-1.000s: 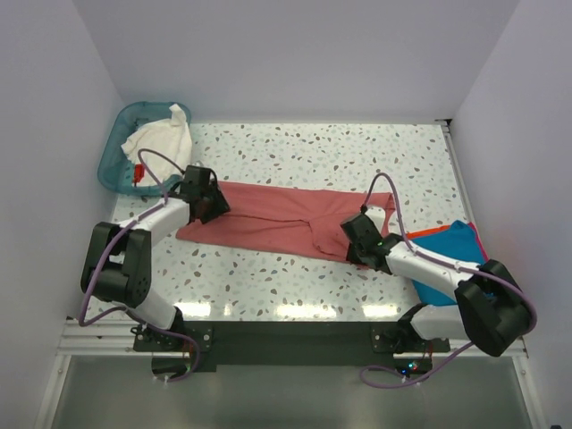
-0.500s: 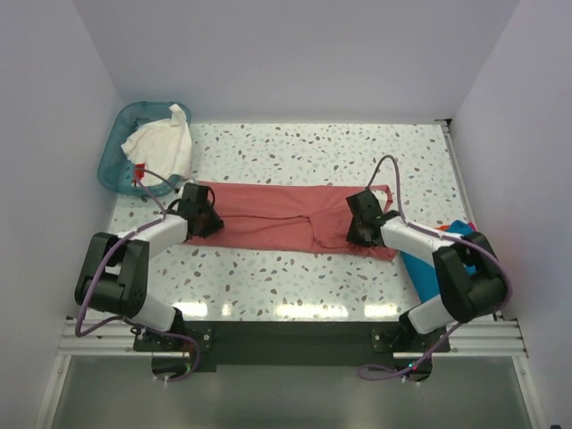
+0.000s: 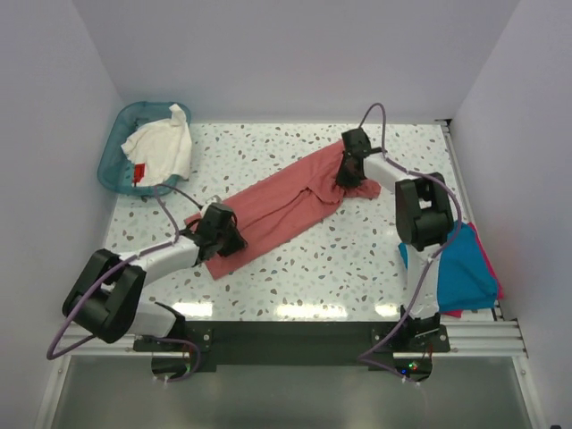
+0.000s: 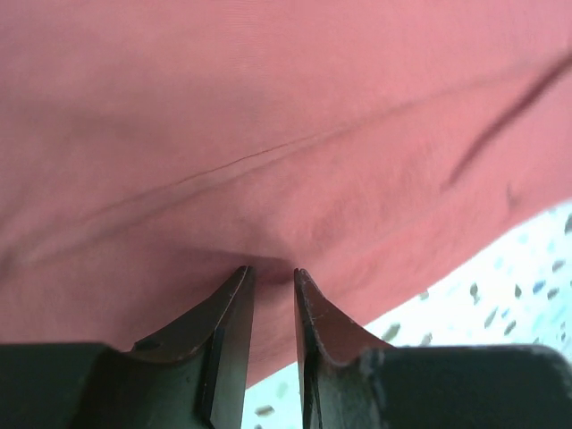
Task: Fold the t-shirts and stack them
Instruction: Fold the tshirt
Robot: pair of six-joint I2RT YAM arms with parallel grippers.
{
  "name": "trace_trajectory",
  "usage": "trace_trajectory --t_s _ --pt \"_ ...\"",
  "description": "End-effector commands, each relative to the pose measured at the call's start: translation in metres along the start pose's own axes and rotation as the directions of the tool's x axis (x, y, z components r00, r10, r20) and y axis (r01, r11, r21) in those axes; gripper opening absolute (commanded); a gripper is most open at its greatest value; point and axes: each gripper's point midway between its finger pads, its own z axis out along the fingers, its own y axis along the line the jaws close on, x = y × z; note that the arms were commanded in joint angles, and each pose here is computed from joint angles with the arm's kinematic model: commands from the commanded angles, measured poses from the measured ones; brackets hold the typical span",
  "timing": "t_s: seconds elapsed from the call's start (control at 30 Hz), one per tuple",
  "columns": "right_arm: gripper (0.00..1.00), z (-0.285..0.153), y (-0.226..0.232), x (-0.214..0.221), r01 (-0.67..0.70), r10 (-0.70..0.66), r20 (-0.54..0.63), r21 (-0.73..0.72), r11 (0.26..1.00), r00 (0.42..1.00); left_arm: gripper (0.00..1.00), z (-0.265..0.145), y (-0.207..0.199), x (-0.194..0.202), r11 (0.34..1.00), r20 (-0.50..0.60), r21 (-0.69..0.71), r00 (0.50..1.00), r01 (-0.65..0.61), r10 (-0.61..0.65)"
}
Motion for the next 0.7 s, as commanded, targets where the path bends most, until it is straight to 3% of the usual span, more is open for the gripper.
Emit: trace_trajectory --t_s 0.0,0.1,0.23,0.47,0.67 --pt "0.28 0.010 0.024 -0.032 0.110 -0.110 -0.012 -0.020 0.994 0.994 0.30 -0.010 0.008 0.061 0.999 -0.145 -0.032 0.989 -0.010 0.005" --pt "0.29 0.023 0.047 -0.055 0.141 -0.141 0.017 -0.072 0.987 0.990 0.33 -0.019 -0.015 0.092 0.999 -0.184 0.030 0.982 -0.036 0.041" --pt "0.31 0.013 0.061 -0.081 0.172 -0.166 0.069 -0.088 0.981 0.984 0.49 -0.029 -0.042 0.110 0.993 -0.209 0.096 0.974 -0.074 0.093" --pt "0.45 -0.054 0.052 -0.118 0.192 -0.181 0.197 -0.038 0.981 0.964 0.65 -0.063 -0.091 0.055 0.952 -0.012 0.190 0.969 -0.239 0.246" --pt "0.50 -0.105 0.031 -0.122 0.148 -0.146 0.261 0.013 0.989 0.954 0.69 -0.083 -0.113 0.014 0.902 0.125 0.140 0.911 -0.409 0.393"
